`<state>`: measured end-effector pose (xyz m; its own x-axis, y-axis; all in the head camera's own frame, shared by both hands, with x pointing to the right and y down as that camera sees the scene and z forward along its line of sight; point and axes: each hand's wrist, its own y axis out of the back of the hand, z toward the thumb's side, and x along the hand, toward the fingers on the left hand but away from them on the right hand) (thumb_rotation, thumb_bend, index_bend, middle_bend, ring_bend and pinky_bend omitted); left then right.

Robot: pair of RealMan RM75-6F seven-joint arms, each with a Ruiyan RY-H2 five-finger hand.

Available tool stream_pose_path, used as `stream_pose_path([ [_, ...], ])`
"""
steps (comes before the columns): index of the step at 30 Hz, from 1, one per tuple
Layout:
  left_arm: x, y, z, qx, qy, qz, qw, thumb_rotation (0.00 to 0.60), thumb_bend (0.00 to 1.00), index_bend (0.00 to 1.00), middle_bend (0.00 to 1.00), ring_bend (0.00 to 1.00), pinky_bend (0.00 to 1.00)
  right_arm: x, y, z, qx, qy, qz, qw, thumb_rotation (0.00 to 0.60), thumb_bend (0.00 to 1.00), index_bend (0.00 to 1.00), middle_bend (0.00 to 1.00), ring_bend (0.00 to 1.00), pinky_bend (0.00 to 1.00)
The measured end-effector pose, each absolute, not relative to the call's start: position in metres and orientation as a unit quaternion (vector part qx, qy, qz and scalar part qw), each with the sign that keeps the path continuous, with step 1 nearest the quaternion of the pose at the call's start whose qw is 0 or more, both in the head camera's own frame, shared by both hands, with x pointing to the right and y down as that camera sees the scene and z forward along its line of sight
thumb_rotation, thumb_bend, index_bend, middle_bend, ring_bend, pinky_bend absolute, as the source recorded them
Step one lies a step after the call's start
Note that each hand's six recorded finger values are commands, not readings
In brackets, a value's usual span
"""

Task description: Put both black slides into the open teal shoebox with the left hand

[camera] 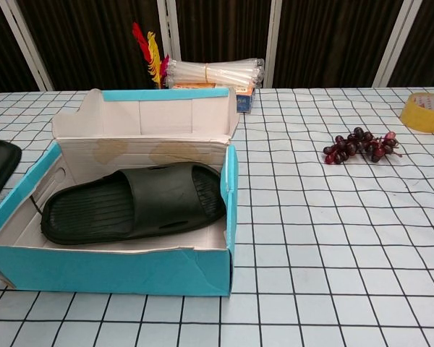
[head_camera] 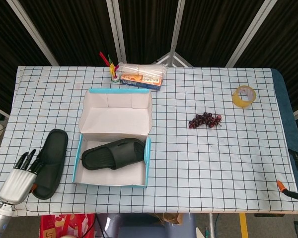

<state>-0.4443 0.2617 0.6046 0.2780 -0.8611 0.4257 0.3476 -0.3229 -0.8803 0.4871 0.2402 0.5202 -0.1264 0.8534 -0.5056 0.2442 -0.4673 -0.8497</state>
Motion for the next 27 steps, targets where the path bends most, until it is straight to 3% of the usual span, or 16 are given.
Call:
stream_pose_path([
  [9, -0.469, 0.235, 0.525, -0.537, 0.253, -0.548, 0.589, 0.6, 0.33, 0.43, 0.38, 0.01, 0.13, 0.482, 0.246, 0.52, -0.613, -0.461, 0.595, 0.239, 0.6, 0.31, 0.03, 0.11, 0.19, 0.13],
  [16, -0.435, 0.192, 0.465, -0.5, 0.233, -0.448, 0.704, 0.6, 0.33, 0.44, 0.38, 0.01, 0.13, 0.482, 0.245, 0.518, -0.615, -0.455, 0.595, 0.248, 0.6, 0.31, 0.03, 0.11, 0.19, 0.13],
  [21, -0.386, 0.17, 0.45, -0.471, 0.166, -0.356, 0.79, 0.6, 0.34, 0.44, 0.38, 0.01, 0.13, 0.485, 0.245, 0.516, -0.613, -0.457, 0.594, 0.25, 0.6, 0.31, 0.03, 0.11, 0.19, 0.13],
  [27, -0.34, 0.162, 0.462, -0.434, 0.045, -0.291, 0.852, 0.6, 0.34, 0.45, 0.39, 0.01, 0.13, 0.488, 0.244, 0.515, -0.61, -0.459, 0.594, 0.252, 0.6, 0.31, 0.03, 0.11, 0.19, 0.13],
])
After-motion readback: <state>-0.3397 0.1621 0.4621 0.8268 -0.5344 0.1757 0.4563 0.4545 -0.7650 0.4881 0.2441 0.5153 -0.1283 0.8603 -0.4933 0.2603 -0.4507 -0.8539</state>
